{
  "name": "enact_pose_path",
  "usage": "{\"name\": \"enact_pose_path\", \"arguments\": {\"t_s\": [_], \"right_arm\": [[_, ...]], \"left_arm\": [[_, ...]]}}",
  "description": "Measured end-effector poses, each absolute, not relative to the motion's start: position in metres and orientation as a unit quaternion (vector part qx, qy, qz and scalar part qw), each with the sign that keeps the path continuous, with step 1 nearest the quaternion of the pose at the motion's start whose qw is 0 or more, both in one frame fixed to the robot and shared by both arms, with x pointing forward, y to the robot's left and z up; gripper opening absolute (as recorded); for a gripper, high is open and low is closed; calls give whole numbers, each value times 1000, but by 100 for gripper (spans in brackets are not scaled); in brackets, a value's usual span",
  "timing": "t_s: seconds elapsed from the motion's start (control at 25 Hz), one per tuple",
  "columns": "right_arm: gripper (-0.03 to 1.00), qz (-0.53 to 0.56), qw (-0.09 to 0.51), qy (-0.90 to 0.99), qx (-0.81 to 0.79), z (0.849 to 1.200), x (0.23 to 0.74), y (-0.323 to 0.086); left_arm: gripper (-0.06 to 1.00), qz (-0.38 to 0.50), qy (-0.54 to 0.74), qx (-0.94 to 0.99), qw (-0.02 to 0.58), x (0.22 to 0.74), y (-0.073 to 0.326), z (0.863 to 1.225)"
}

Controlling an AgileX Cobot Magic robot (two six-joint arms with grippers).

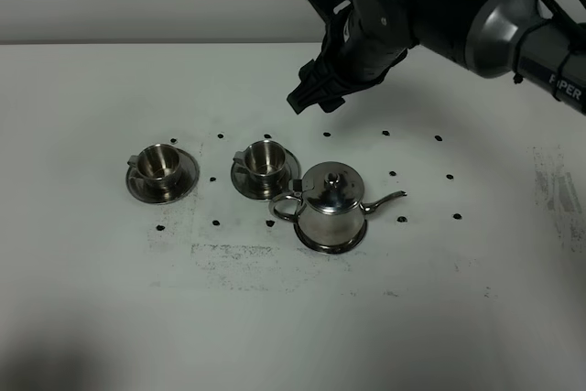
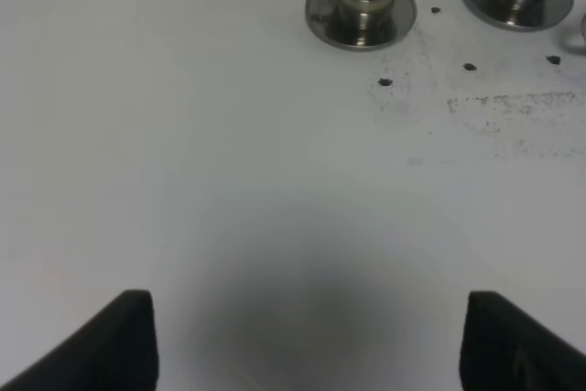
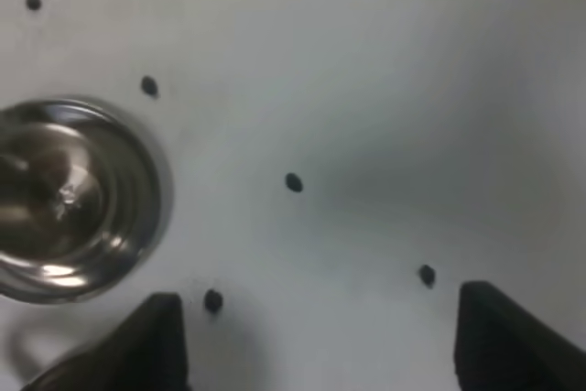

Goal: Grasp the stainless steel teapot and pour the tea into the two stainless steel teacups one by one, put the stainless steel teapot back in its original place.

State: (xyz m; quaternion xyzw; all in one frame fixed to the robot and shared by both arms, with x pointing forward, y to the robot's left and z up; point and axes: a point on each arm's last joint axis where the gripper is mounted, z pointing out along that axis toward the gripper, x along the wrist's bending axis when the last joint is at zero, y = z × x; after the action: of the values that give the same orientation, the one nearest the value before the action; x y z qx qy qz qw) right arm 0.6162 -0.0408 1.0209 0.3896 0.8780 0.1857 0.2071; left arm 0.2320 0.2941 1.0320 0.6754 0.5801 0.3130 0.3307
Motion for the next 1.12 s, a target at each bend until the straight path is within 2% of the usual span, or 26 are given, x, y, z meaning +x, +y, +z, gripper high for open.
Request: {"name": "enact_pose_path", "arguments": {"t_s": [0.24,0.56,0.84,1.12], "right_arm": [[59,166,253,894,331,1009,605,-17],[59,127,282,912,269,995,577,17],[59,94,286,918,259,985,567,25],[53,86,285,921,250,977,564,30]], "left_arm": [[66,313,580,675,331,232,294,1032],[66,313,580,675,331,232,294,1032],[66,313,580,675,331,232,294,1032],[66,313,580,675,331,232,294,1032]]}}
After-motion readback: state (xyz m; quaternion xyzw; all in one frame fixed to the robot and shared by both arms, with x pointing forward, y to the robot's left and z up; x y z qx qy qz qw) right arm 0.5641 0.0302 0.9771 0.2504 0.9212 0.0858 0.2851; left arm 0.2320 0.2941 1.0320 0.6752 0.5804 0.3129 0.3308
